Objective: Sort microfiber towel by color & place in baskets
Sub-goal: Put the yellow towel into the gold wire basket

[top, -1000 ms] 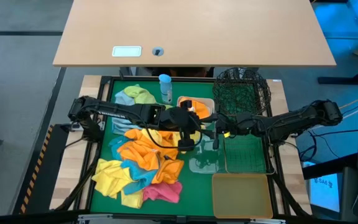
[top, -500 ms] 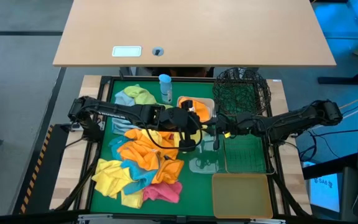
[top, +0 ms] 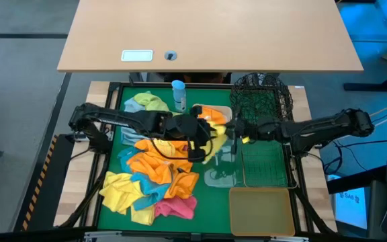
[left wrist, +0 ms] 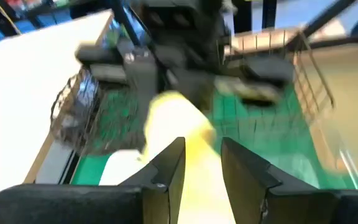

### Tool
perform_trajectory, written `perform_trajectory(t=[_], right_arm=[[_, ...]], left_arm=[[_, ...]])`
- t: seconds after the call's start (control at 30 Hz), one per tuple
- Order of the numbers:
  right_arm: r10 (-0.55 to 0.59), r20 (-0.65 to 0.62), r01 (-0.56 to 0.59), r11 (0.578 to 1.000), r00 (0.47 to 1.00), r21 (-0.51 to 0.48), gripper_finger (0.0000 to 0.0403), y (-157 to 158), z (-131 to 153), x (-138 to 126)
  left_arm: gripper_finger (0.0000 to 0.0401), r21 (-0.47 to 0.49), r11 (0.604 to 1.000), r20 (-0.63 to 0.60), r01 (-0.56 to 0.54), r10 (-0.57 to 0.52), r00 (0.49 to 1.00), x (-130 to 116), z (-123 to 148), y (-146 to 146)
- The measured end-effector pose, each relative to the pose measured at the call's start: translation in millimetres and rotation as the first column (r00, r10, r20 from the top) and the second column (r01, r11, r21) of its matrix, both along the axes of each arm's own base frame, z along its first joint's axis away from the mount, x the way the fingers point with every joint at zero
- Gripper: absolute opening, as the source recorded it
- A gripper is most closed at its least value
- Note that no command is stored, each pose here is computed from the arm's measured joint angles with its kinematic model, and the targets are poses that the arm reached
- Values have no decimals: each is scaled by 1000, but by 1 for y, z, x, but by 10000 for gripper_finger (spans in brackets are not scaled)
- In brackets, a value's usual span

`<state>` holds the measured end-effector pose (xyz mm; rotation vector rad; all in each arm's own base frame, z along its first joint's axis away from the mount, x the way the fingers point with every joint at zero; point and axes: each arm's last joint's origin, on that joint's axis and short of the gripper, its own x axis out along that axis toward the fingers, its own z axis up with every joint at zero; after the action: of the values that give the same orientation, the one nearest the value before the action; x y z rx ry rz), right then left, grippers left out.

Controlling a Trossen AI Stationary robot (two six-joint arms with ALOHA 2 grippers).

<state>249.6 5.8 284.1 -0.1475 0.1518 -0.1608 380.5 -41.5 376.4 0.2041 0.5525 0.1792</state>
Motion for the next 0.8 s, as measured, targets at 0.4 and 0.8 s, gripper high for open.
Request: perform_trajectory(t=[0.4,0.8], right_arm=[[-240,-75,239,971,968,-11,6,-55,63,-35],[-460,-174,459,887,871,-47,3,-83,99,-92]], left_arm=[[96,-73,994,-247,-78,58,967,-43,0,4],[96,-120,992,-325,-45,3,946,-37,-53,1]])
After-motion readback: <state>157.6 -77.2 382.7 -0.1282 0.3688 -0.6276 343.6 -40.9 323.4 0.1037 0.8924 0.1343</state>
